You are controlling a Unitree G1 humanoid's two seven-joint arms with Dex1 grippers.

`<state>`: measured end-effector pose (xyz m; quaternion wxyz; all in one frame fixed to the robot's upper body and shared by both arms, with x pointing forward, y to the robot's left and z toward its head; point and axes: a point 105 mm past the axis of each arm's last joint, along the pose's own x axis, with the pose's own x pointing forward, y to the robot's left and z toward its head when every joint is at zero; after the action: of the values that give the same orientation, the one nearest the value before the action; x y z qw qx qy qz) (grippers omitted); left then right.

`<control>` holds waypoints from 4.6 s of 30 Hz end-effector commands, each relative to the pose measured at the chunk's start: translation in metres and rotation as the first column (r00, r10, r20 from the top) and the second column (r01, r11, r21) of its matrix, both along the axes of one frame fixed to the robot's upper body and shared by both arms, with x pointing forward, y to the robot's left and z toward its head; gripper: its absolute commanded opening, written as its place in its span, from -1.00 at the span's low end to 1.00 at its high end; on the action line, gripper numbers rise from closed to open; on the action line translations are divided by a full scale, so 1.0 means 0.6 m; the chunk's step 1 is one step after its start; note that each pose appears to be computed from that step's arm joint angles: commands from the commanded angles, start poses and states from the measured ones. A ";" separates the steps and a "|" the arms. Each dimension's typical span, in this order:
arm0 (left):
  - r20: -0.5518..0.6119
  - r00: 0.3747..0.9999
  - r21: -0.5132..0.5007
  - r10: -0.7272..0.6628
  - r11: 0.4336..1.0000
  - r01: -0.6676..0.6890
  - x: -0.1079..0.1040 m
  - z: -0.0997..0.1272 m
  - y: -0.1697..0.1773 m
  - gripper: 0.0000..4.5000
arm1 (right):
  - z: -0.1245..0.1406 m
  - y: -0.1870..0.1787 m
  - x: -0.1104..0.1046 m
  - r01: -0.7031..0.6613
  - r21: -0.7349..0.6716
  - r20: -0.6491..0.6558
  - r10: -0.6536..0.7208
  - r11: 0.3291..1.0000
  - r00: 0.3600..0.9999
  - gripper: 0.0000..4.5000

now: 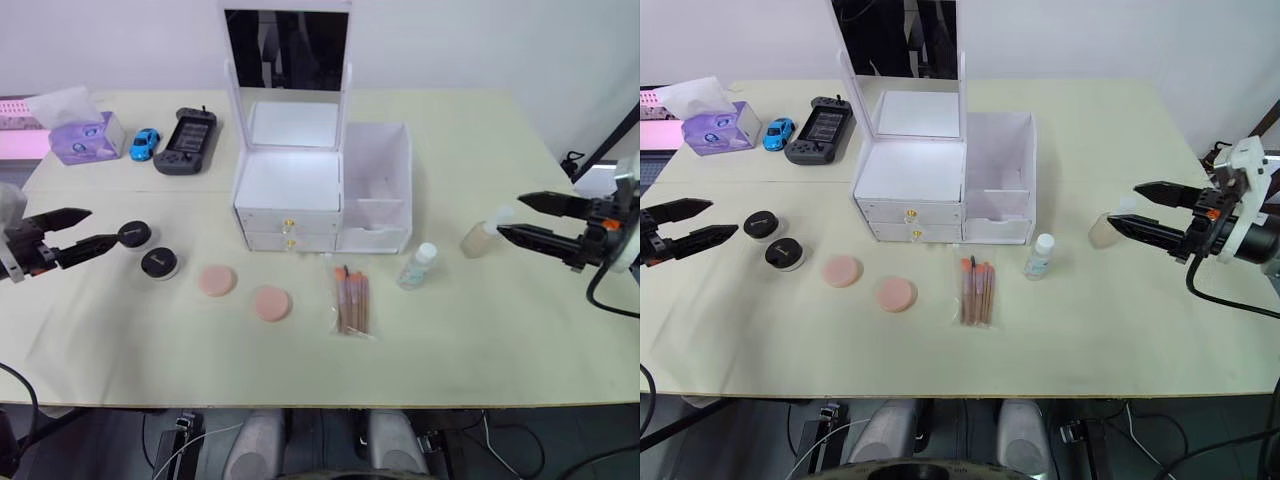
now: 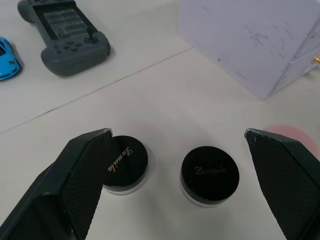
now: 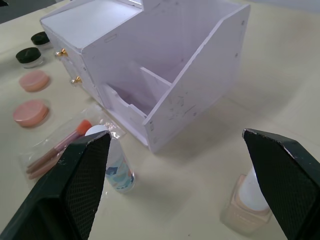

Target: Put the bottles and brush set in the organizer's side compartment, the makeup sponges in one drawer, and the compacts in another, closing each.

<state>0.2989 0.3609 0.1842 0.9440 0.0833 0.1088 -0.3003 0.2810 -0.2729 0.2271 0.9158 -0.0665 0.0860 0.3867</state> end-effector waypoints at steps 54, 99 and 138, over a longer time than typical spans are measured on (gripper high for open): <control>0.177 0.498 0.060 -0.849 0.515 0.855 0.031 0.169 -0.508 0.98 | 0.003 0.020 -0.138 0.420 -0.002 0.146 -0.416 0.907 0.898 0.99; 0.252 0.629 -0.028 -0.736 0.644 0.765 -0.002 0.165 -0.519 1.00 | -0.087 -0.035 0.066 0.551 -0.028 0.180 -0.538 0.834 0.824 -0.57; 0.205 0.774 -0.017 -0.599 0.788 0.615 0.028 0.115 -0.444 1.00 | 0.034 0.203 0.081 0.126 0.088 0.094 -0.134 0.988 0.986 -0.67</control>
<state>0.3199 0.0944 0.2428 0.8063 0.0857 -0.0021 -0.5853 0.3309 -0.1502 0.2355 0.9410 -0.0274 0.0600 0.3319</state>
